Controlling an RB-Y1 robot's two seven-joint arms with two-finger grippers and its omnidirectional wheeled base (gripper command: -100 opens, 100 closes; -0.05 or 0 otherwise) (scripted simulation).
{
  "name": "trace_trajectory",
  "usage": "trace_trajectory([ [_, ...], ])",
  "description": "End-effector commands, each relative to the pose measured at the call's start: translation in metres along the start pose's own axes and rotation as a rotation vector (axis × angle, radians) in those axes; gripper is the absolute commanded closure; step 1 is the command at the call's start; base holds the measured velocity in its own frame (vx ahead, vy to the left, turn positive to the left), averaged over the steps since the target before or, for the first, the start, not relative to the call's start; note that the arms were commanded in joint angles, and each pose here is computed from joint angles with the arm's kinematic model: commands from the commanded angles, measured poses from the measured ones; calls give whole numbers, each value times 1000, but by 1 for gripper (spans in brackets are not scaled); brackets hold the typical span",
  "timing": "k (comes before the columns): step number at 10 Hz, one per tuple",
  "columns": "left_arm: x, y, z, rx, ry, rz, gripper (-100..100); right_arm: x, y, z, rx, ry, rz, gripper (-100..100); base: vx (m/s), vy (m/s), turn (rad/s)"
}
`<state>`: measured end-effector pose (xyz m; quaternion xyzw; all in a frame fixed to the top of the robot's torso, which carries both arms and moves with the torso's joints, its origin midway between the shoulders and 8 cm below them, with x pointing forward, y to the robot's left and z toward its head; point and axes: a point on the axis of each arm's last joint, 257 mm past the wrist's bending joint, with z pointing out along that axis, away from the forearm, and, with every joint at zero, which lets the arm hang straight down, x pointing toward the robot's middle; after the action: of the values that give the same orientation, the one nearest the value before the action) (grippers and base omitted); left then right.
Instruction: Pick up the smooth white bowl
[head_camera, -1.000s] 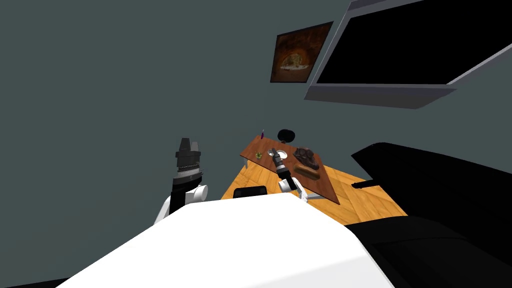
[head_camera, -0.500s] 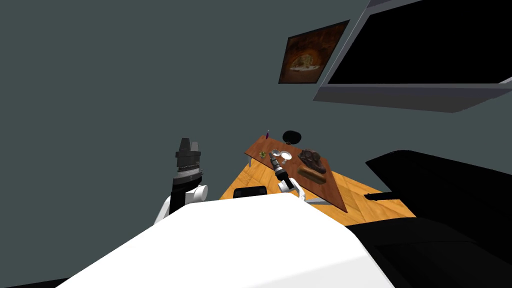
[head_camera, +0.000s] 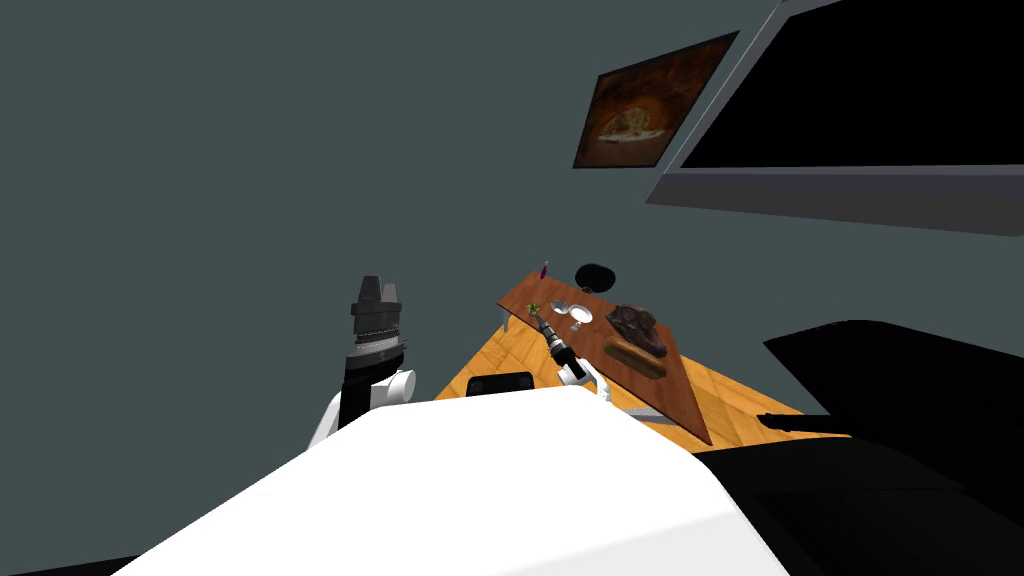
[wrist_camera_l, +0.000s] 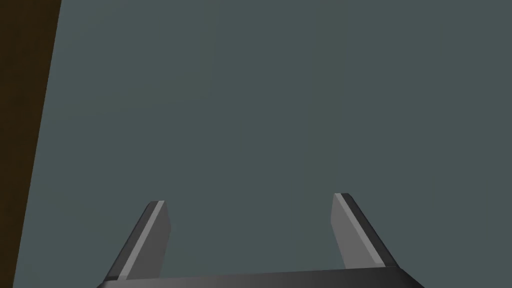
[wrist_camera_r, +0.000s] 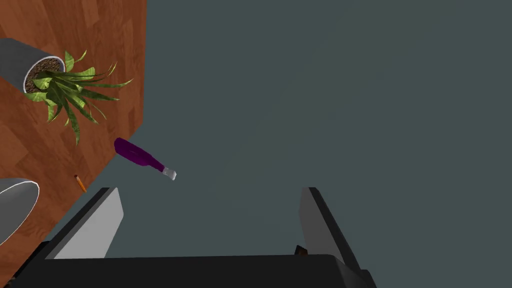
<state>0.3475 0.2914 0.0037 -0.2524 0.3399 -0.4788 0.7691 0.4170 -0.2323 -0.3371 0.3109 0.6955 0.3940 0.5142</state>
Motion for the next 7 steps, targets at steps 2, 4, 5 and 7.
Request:
trace_trajectory([
  [2,0,0,0,0,0,0,0,11,-38,-6,80,47,-59,-100,-32,18,198],
  [4,0,0,0,0,0,0,0,19,-67,-11,141,86,-113,-100,-28,15,178],
  [5,0,0,0,0,0,0,0,19,-67,-11,141,86,-113,-100,-10,4,-18],
  [7,0,0,0,0,0,0,0,24,-97,-18,202,125,-170,-100,-12,11,188],
])
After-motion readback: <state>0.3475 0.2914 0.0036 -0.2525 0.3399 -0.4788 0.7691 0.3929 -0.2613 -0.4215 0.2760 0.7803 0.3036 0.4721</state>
